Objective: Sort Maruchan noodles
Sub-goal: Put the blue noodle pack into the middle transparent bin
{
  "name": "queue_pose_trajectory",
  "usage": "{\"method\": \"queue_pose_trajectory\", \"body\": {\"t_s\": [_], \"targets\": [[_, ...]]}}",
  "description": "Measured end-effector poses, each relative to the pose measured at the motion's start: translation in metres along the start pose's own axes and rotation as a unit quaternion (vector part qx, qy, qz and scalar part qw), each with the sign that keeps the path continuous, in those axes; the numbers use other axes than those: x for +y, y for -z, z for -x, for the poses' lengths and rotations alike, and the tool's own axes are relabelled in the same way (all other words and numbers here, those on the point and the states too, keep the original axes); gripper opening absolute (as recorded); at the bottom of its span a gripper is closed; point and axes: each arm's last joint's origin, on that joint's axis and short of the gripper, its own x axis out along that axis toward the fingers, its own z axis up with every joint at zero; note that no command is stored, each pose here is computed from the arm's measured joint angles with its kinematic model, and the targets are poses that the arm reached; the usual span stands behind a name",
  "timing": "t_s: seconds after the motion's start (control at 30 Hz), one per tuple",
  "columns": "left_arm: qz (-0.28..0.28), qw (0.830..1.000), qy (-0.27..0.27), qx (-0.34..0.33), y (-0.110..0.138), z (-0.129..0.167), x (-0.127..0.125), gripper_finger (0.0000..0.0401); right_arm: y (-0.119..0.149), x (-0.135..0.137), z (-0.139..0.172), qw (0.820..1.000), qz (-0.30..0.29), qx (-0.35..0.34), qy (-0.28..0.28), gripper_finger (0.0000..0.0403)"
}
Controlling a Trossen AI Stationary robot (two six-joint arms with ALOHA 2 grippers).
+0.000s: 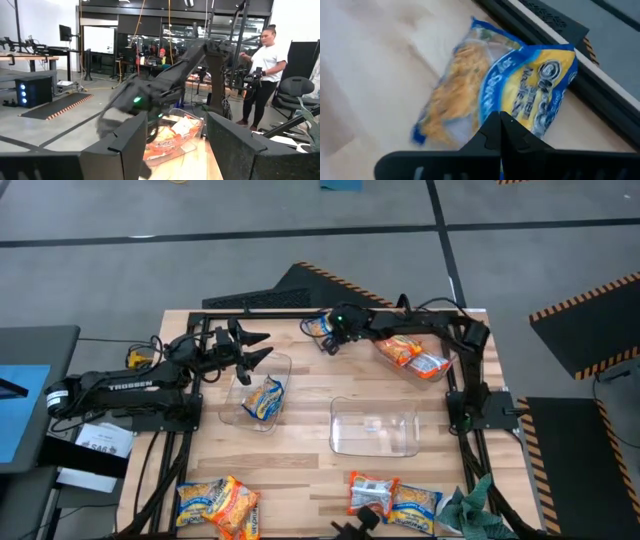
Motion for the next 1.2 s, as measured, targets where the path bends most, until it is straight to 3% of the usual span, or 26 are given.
{"method": "queue_pose_trajectory", "body": {"t_s": [0.23, 0.43, 0.8, 1.2], "targets": [[0.0, 1.0, -0.008, 0.006, 0.001, 0.0, 0.001, 0.0192, -0.006, -0.003, -0.021, 0.998, -0.017, 0.053, -0.018, 0.001], [-0.001, 1.0, -0.014, 0.012, 0.003, 0.0, 0.001, 0.0192, -0.003, 0.006, -0.014, 0.993, 0.035, 0.108, -0.027, 0.0009], [0.0, 1.0, -0.016, 0.021, 0.004, 0.0, 0.001, 0.0192, 0.032, 0.068, 0.007, 0.96, 0.16, 0.22, -0.061, 0.0009], [0.012, 0.999, -0.018, 0.032, 0.007, 0.0, 0.002, 0.0192, 0.074, 0.14, 0.041, 0.924, 0.249, 0.276, -0.088, 0.0009]]}}
